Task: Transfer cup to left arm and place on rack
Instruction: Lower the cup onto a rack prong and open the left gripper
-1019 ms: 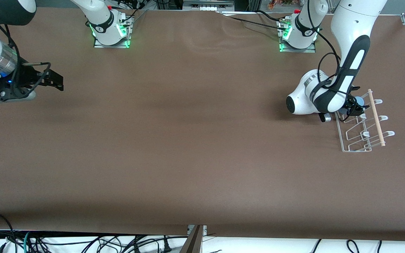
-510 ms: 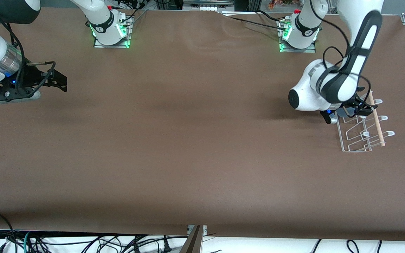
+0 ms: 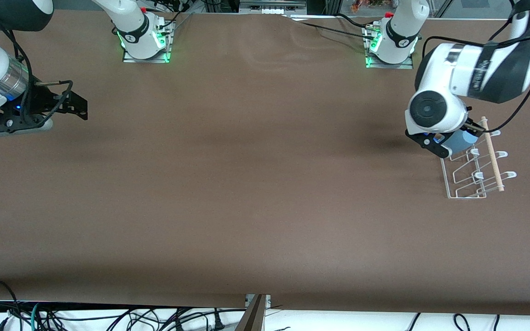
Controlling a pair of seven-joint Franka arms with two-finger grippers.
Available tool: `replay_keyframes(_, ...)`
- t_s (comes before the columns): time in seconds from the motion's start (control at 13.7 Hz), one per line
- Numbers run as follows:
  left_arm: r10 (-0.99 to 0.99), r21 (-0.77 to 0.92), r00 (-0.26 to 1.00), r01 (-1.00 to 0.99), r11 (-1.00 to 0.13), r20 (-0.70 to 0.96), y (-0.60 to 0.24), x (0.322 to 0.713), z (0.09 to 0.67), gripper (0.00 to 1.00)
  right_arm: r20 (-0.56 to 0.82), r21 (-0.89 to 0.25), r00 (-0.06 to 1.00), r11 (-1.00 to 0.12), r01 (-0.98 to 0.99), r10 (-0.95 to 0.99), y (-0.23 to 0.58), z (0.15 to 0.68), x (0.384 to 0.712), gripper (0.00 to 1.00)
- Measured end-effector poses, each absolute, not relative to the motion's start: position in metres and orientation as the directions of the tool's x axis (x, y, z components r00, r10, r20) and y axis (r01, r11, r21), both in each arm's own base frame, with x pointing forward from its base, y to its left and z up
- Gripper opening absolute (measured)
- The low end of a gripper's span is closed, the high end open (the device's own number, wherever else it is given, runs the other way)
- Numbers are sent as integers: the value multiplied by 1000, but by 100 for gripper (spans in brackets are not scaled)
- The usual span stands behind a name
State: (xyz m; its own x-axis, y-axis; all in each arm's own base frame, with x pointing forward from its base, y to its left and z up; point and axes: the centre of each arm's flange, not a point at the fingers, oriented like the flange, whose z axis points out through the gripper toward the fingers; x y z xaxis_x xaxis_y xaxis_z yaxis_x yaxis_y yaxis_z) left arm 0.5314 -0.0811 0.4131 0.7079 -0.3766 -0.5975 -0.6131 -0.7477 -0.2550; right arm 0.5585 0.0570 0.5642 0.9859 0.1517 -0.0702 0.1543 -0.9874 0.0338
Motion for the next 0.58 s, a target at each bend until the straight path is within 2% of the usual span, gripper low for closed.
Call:
replay_keyframes(0.22,-295,-140,838,-396,-908,-459,-79,546,447,100,-71,34,986,-987,154,152,57,564,559,100)
replay_keyframes(0.44,-198,-49,930,-224,-973,-310,-77,554,490,100,-71,34,986,-987,155,152,57,564,559,100)
replay_keyframes(0.58,-165,-35,975,-172,-984,-149,-63,558,532,100,-72,34,986,-987,155,152,57,563,559,100)
